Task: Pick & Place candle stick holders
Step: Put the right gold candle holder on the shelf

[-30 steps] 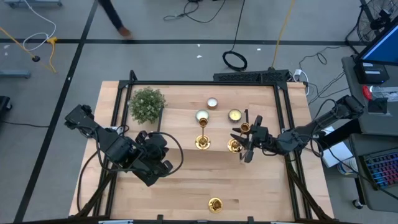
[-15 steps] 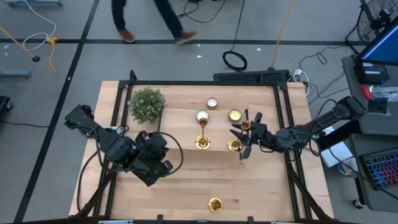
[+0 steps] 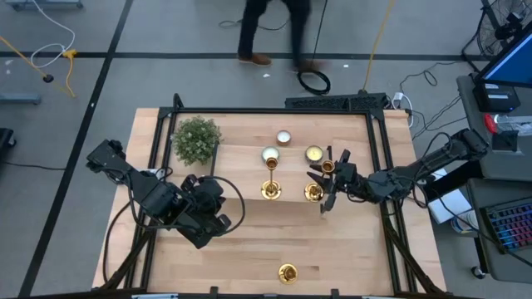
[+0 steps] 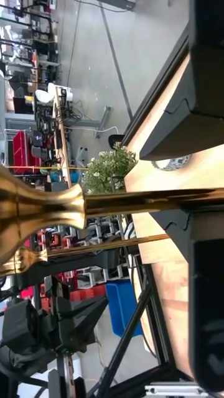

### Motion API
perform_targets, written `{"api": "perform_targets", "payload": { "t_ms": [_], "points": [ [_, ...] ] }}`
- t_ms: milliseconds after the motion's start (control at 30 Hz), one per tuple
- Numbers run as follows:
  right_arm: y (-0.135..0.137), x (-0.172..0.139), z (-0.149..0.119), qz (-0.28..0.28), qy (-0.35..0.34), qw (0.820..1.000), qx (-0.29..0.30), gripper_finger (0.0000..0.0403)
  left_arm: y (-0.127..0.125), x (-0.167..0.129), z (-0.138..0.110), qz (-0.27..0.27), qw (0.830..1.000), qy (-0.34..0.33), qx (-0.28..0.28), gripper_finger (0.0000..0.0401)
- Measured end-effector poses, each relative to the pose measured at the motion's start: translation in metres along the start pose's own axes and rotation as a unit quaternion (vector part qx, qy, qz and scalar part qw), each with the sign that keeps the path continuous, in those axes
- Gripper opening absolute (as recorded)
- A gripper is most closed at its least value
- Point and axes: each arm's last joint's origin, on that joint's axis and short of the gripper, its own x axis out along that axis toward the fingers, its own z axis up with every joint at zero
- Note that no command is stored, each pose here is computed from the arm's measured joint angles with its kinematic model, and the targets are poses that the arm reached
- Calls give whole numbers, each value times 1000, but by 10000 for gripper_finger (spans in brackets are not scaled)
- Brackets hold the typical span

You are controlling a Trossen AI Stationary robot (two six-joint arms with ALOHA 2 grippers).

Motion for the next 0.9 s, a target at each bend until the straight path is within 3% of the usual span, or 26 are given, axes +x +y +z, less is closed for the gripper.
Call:
{"api": "perform_targets", "payload": {
  "t_ms": [400, 900],
  "points": [
    [9, -8, -1, 26, 3, 1000, 11, 99, 0, 0, 0, 0, 1000, 0, -1, 12],
    [10, -10, 0, 30, 3, 998, 47, 156, 0, 0, 0, -2, 1000, -1, -3, 13]
  ]
}}
